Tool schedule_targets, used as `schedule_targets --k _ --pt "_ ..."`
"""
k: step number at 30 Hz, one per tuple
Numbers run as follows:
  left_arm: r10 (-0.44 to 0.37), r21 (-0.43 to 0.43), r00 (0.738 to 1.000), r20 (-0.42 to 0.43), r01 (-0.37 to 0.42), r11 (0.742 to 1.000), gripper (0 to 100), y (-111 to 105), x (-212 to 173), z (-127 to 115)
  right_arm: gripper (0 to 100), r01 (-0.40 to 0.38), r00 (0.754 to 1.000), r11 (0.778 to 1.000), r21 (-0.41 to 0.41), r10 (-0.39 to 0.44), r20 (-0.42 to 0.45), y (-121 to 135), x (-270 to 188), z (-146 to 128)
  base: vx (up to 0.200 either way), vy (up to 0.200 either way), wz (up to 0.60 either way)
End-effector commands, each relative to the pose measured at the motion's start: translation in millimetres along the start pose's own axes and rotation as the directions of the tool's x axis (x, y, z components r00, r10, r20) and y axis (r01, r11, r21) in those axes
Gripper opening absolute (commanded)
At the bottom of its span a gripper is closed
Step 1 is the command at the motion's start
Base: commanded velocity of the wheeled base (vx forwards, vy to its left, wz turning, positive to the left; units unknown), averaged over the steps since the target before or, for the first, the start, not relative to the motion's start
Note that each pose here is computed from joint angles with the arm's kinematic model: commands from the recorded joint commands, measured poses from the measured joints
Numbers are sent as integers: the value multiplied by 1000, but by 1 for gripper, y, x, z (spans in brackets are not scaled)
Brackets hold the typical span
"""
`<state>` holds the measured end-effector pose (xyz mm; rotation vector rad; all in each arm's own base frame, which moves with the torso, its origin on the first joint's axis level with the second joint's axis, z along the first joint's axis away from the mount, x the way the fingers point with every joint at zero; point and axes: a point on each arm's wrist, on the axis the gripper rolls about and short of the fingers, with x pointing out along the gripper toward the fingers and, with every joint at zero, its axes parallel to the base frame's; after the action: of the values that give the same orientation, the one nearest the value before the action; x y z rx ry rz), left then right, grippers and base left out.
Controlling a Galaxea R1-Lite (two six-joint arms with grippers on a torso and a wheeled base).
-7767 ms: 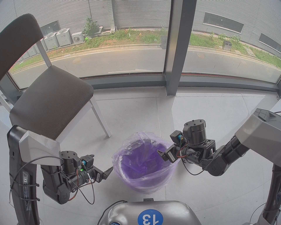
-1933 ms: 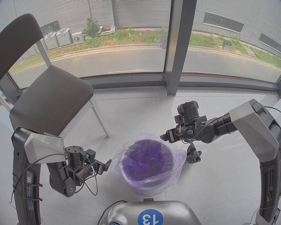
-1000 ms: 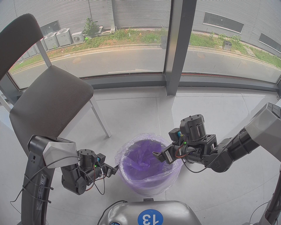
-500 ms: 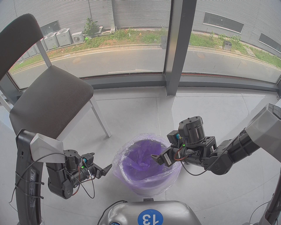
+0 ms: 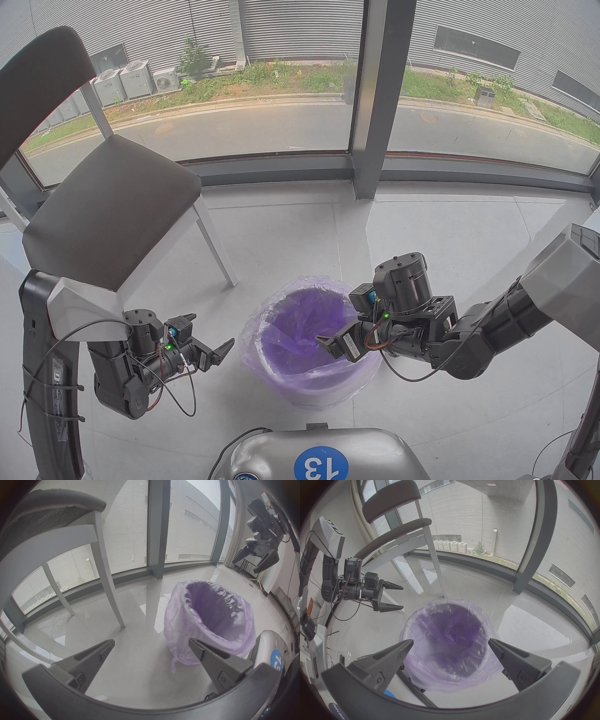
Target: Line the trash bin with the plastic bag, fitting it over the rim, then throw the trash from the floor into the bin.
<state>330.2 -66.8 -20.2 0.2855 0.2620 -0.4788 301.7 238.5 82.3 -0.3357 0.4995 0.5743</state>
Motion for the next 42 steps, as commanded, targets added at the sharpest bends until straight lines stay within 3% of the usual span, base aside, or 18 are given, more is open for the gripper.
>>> schedule_targets --k 1,8,9,13,20,27,42 --pt "9 2 1000 30 -10 1000 100 2 0 5 100 -6 1000 1000 -6 6 -7 2 1 -2 0 0 0" --pt "22 13 999 23 -23 1000 100 0 0 6 100 -18 1000 1000 -24 18 -23 8 4 -6 0 0 0" --pt "29 22 998 55 -30 999 100 1 2 14 100 -19 999 997 -81 15 -41 6 13 -14 0 0 0" --pt "37 18 996 83 -38 999 100 4 -2 24 100 -40 998 985 -169 30 -63 -3 24 -25 0 0 0" --pt "35 25 997 76 -37 999 100 3 -5 23 100 -241 970 959 -148 243 -5 -22 37 -37 0 0 0" --pt "36 25 997 75 -38 999 100 4 -4 23 100 -317 946 937 -150 324 28 -34 54 -53 0 0 0" --pt "27 23 998 64 -28 999 100 2 -4 19 100 -311 945 938 -155 322 51 -38 72 -68 0 0 0"
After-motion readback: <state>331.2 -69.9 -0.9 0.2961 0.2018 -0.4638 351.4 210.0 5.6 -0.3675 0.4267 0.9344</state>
